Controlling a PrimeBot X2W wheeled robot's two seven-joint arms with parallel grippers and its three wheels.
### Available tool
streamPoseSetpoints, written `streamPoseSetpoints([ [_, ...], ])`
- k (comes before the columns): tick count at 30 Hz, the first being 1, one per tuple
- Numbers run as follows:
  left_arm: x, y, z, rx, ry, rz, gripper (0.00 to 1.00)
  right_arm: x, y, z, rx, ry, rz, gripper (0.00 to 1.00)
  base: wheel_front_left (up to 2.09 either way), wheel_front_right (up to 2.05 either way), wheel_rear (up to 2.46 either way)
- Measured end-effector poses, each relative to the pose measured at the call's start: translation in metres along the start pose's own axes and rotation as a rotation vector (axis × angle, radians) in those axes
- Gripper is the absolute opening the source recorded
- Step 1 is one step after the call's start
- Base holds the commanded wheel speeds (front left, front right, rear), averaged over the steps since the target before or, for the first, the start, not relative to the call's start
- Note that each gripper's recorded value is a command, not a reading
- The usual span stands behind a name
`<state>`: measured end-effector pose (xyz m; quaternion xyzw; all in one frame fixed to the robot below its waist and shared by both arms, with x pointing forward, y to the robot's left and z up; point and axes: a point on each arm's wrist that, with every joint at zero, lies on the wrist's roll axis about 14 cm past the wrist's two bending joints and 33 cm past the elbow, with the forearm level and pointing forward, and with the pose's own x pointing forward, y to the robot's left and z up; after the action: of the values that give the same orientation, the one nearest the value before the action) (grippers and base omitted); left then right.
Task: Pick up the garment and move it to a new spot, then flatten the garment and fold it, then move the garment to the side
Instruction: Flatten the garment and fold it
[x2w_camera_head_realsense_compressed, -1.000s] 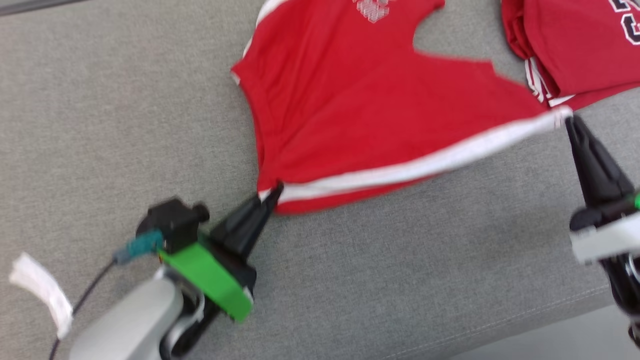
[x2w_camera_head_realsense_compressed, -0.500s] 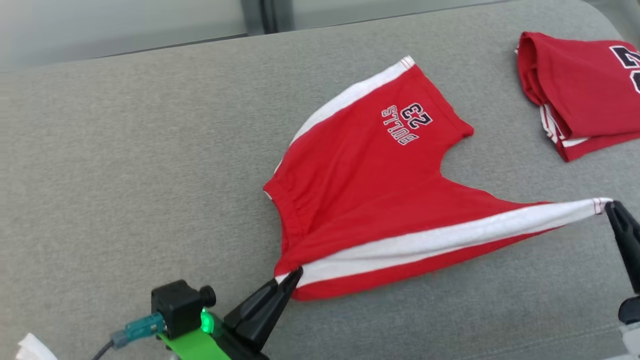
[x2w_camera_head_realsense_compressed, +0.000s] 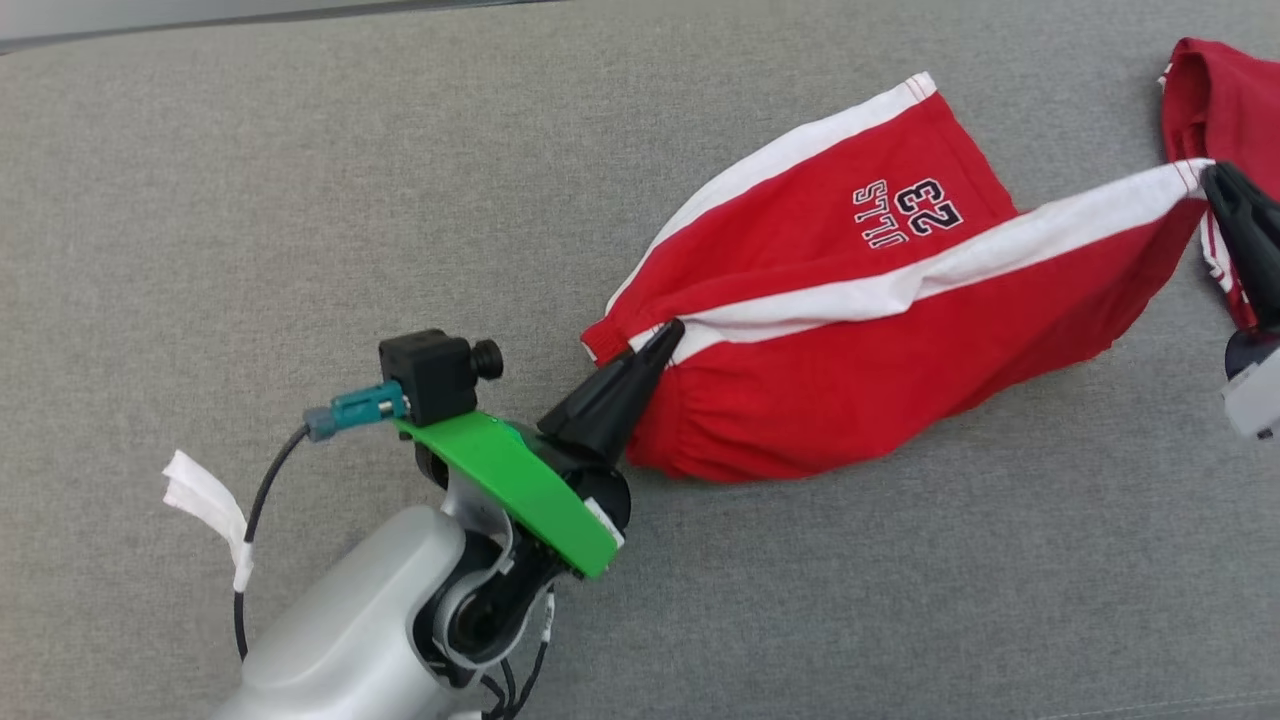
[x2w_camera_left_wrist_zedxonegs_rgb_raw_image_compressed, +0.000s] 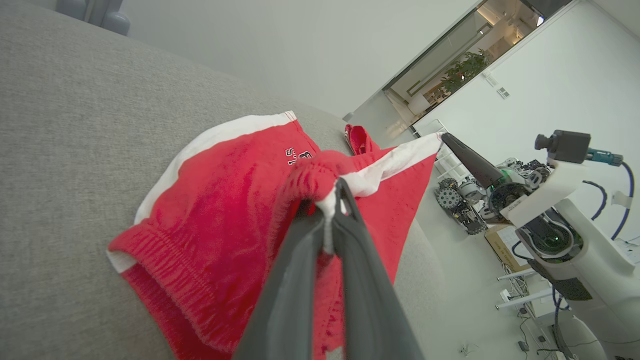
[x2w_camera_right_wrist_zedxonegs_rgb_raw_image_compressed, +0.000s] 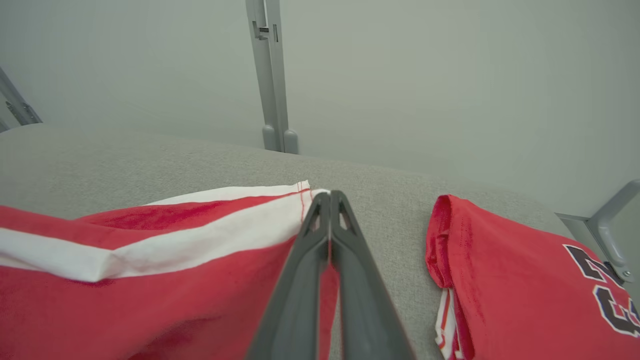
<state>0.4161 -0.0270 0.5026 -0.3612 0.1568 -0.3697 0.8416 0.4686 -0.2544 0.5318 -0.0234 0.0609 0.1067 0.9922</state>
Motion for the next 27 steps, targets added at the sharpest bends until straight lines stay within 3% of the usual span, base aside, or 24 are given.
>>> streamPoseSetpoints([
  [6, 0.011, 0.047, 0.014, -0.03, -0.009, 0.105, 0.0, 0.05, -0.007, -0.012, -0.116, 0.093, 0.018, 0.0, 0.0, 0.0, 0.0],
  [13, 0.014, 0.084, 0.019, 0.032, 0.006, 0.194, 0.0, 0.099, 0.008, -0.029, -0.169, 0.155, 0.08, 0.0, 0.0, 0.0, 0.0],
  [23, 0.017, 0.1, 0.015, 0.052, 0.06, 0.233, 0.0, 0.137, 0.022, -0.046, -0.195, 0.191, 0.128, 0.0, 0.0, 0.0, 0.0],
  [24, 0.017, 0.102, 0.017, 0.061, 0.055, 0.238, 0.08, 0.139, 0.024, -0.047, -0.191, 0.189, 0.133, 0.0, 0.0, 0.0, 0.0],
  [25, 0.017, 0.103, 0.017, 0.068, 0.053, 0.242, 0.38, 0.141, 0.027, -0.046, -0.185, 0.178, 0.141, 0.0, 0.0, 0.0, 0.0],
  [26, 0.017, 0.104, 0.018, 0.073, 0.05, 0.245, 0.47, 0.144, 0.03, -0.044, -0.169, 0.163, 0.148, 0.0, 0.0, 0.0, 0.0],
  [27, 0.018, 0.104, 0.018, 0.075, 0.046, 0.245, 0.89, 0.145, 0.033, -0.043, -0.16, 0.149, 0.153, 0.46, 0.0, 0.0, 0.0],
])
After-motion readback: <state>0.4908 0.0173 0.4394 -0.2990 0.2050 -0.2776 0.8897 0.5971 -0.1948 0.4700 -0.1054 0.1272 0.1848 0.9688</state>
